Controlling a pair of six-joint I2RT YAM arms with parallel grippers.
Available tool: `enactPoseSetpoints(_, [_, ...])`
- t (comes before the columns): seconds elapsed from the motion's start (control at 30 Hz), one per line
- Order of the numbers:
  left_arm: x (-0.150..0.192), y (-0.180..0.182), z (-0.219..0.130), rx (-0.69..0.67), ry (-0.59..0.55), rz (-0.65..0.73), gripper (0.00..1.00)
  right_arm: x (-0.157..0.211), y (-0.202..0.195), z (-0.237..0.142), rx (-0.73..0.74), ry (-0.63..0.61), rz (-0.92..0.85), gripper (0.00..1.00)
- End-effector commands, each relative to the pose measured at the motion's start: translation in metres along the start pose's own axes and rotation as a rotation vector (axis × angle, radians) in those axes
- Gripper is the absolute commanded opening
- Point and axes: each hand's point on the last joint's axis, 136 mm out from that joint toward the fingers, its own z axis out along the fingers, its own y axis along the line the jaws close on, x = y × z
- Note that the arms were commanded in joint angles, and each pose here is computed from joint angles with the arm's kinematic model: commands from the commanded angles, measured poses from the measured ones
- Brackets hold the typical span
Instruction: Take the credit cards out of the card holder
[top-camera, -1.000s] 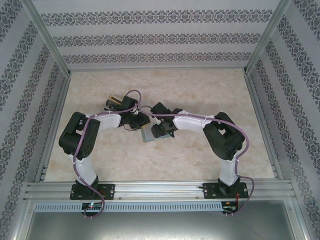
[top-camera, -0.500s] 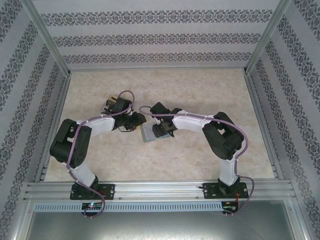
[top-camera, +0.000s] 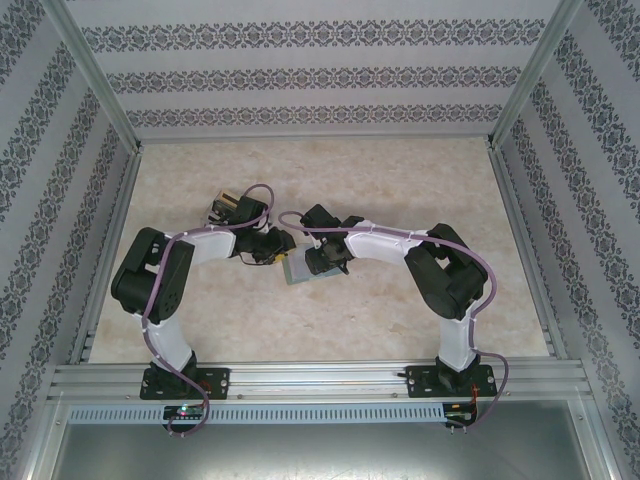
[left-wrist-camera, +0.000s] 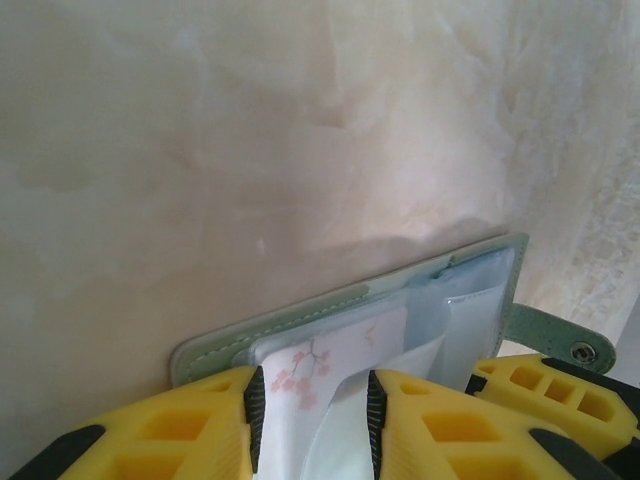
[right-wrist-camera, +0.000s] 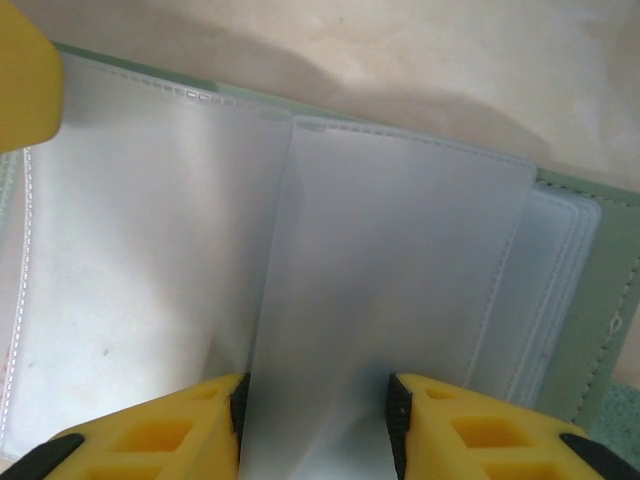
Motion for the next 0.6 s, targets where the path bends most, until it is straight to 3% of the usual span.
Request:
enactPoseSetpoints(0.0, [0.004,-0.011,0.006,0.031,0.035,0.036,0.35,0.035,-0.011,0.022,0.019,0.14,0.035,0.42])
enactPoseSetpoints(0.57, [0.006,-0.029,-0.001,0.107,0.038,0.12,0.26,0.032,-0.011,0.017,-0.002,0.118,0.051,0.43])
